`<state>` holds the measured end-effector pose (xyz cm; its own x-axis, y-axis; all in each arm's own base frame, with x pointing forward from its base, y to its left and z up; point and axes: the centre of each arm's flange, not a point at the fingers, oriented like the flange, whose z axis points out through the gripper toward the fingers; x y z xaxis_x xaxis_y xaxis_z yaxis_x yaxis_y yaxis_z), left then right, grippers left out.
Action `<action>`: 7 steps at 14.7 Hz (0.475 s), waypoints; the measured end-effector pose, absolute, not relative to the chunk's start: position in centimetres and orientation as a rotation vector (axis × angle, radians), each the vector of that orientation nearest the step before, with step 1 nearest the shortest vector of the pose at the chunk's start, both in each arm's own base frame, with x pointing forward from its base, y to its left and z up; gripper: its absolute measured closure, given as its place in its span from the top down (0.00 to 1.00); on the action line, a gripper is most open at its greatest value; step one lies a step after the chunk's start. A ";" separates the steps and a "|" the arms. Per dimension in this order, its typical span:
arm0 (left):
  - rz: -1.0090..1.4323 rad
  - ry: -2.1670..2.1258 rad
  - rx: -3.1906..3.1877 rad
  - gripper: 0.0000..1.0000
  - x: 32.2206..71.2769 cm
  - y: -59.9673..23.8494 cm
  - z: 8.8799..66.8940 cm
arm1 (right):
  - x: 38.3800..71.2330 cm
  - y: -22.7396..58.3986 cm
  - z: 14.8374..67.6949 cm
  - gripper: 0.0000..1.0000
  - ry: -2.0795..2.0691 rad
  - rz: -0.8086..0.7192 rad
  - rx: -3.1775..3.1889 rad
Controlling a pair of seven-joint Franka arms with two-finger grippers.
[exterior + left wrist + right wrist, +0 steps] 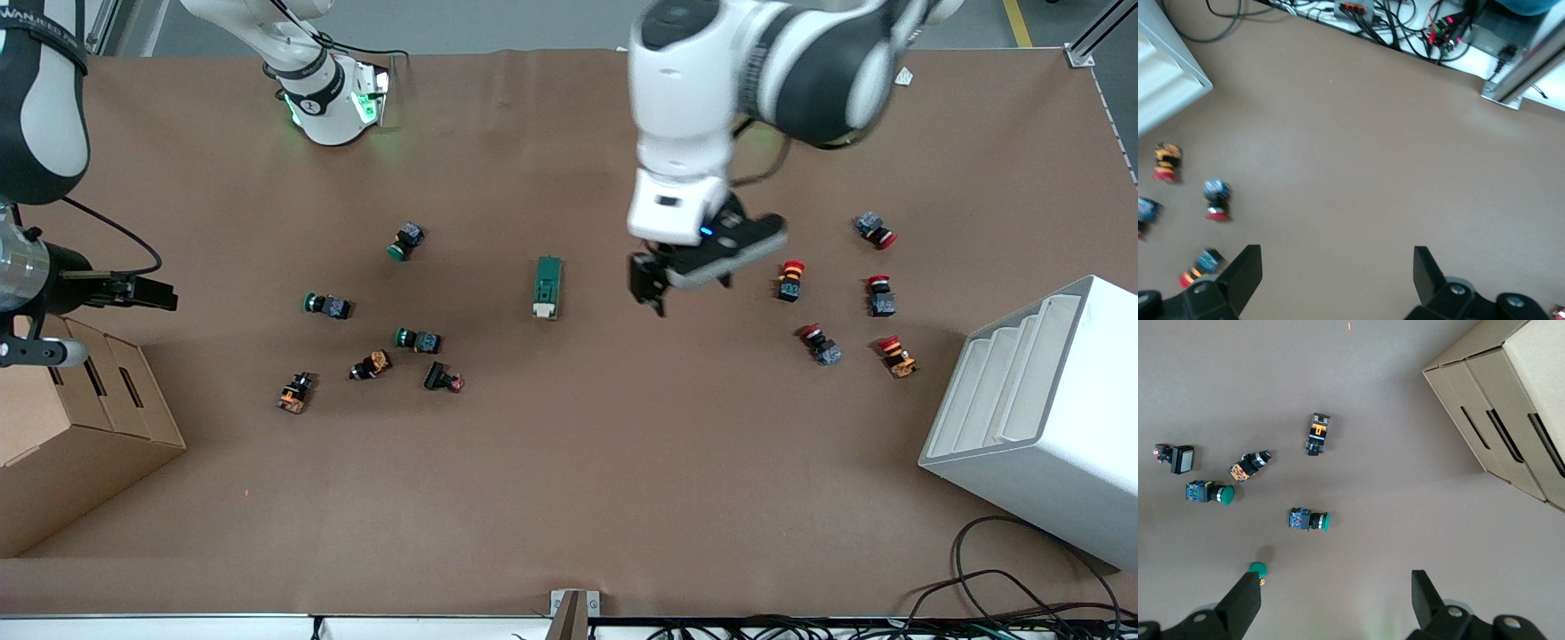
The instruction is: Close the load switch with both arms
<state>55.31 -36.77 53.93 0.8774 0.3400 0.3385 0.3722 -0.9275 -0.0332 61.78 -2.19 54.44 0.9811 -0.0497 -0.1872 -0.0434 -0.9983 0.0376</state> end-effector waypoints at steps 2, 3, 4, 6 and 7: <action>-0.442 -0.488 -2.951 1.00 57.4 -33.0 55.2 | 61.7 -2.0 55.1 1.00 -0.070 -0.293 3.094; -0.406 -0.455 -2.961 1.00 58.2 -31.1 55.9 | 61.7 -2.0 55.2 1.00 -0.069 -0.296 3.095; -0.378 -0.431 -2.978 1.00 58.9 -29.2 56.7 | 61.6 -2.1 55.2 1.00 -0.073 -0.307 3.097; -0.346 -0.374 -3.033 1.00 59.9 -25.0 58.8 | 61.2 -2.8 54.9 1.00 -0.093 -0.361 3.099; -0.327 -0.331 -3.053 1.00 60.0 -23.0 60.0 | 61.0 -3.1 54.8 1.00 -0.101 -0.382 3.099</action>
<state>59.96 -23.00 59.98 0.9547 0.2059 0.2149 0.2171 -0.9757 -0.0296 60.99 -3.13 54.82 0.9680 -0.0664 -0.2419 -0.0621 -0.9978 0.0251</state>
